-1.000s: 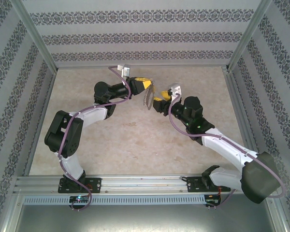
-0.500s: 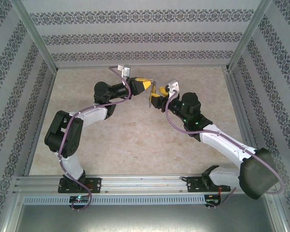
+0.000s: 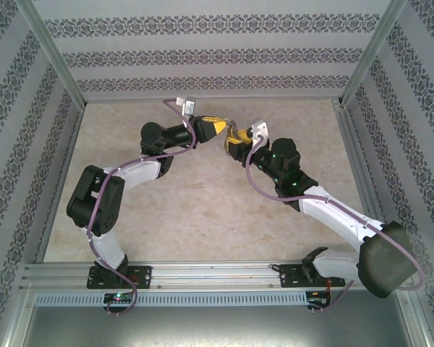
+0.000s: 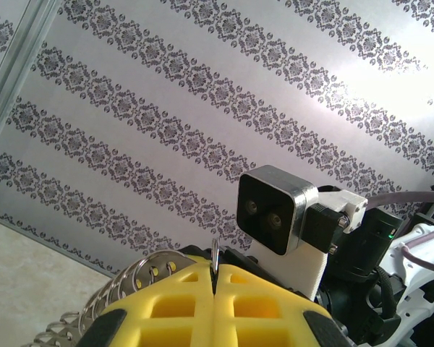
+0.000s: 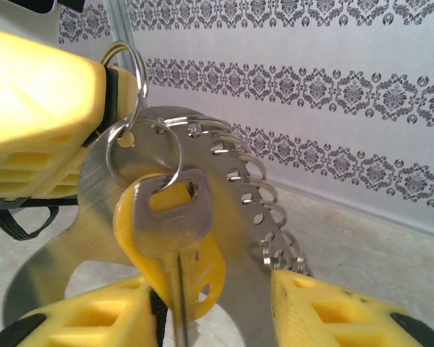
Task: Put the keys on the keyring
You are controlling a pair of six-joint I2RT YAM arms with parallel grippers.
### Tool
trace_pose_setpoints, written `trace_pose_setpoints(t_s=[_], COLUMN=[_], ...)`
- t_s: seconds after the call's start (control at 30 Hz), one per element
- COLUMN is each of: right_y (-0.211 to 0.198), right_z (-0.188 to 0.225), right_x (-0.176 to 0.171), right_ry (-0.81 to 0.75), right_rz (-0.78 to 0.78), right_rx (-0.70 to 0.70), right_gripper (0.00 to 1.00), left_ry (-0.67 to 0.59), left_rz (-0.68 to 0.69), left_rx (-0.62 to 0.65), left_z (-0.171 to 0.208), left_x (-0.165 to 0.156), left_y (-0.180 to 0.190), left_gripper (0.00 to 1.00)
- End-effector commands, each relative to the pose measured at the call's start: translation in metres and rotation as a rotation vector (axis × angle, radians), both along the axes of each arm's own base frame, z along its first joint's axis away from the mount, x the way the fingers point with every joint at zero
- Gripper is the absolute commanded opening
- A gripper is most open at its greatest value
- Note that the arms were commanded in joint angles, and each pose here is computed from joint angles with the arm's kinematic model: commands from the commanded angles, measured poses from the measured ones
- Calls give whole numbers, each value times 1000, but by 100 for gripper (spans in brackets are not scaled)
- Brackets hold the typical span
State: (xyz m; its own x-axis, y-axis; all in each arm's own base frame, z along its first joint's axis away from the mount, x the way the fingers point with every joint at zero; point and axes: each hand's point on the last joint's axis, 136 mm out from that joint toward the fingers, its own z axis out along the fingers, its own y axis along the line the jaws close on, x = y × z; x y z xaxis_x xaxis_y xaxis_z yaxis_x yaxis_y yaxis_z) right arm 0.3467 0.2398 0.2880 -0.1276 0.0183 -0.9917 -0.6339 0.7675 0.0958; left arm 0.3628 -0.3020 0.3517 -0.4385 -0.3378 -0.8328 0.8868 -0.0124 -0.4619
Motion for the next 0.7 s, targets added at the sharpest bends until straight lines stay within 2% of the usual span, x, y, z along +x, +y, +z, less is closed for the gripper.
trace_pose_setpoints(t_s=[0.0,0.13,0.23,0.37,0.67], right_y=[1,3,4,-2,-5], right_z=[31,36,38,38,43], right_x=[-2,-2,-3,-5,-15], right_ry=[-75,-83,-90,-98,-114], right_rz=[-3,7,14,-4,13], right_rx=[27,27,24,12,14], right_gripper=[48,48,43,41,45], left_ry=[-79,-76,-77,-79,-81], left_rz=[-30,-32,-33,-37,-41], left_rx=[-27,-25,-24,-22,-20], left_z=[12,11,11,10,11], left_x=[-14,-13,-14,-14,-15], left_y=[-1,-2,-2,-2,-2], left_gripper=[0,0,0,0,0])
